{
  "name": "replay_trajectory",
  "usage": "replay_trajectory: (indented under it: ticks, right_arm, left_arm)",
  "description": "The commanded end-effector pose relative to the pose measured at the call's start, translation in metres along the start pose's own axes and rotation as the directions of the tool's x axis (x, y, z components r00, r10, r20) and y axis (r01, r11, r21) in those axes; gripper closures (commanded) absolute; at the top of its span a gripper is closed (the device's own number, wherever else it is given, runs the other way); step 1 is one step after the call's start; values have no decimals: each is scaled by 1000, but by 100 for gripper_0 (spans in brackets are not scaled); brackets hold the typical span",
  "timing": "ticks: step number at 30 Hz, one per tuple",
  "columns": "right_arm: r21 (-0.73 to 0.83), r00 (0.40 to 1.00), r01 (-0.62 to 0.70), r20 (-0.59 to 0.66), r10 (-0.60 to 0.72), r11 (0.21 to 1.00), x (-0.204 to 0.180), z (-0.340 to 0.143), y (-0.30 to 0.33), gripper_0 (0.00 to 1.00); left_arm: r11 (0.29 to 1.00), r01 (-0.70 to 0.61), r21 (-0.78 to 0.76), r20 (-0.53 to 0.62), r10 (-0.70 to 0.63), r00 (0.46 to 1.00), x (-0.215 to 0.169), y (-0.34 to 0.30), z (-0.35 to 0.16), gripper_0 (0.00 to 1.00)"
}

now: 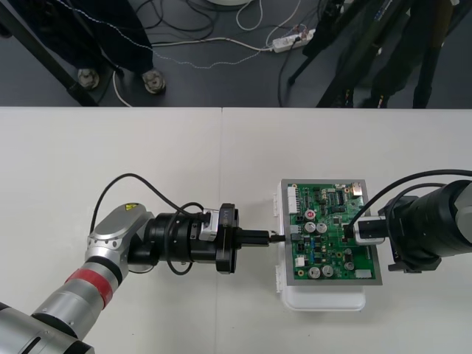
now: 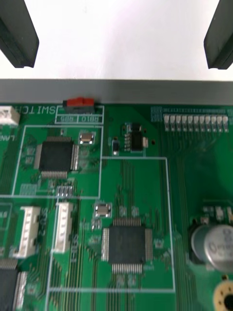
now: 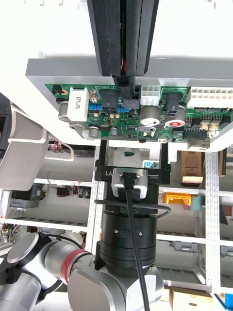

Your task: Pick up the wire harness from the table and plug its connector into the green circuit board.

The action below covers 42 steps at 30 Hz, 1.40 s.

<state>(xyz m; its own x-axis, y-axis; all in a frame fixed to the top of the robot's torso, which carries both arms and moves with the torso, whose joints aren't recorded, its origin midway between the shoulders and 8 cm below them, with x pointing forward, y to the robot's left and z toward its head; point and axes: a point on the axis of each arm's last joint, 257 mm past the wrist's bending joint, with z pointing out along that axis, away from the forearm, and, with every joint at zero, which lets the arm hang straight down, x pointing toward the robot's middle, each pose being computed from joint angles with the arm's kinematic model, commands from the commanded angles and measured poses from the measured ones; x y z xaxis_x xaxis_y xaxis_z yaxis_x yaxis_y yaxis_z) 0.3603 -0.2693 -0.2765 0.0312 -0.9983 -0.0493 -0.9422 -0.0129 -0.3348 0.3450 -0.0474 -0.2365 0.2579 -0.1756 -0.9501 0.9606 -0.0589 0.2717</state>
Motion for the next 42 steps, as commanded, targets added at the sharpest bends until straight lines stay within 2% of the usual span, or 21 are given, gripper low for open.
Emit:
replay_trajectory:
  ticks: [1, 21, 42]
  right_arm:
    - [39, 999, -26, 24, 25, 999, -16, -5, -13, 0]
    - [66, 998, -6, 70, 1, 998, -35, 0, -22, 0]
    - [60, 997, -2, 73, -2, 998, -33, 4, -30, 0]
  left_arm:
    - [992, -101, 78, 91, 94, 991, -30, -6, 28, 100]
    - [993, -93, 79, 93, 86, 992, -31, -6, 28, 100]
    - [993, -85, 81, 90, 78, 993, -30, -6, 28, 100]
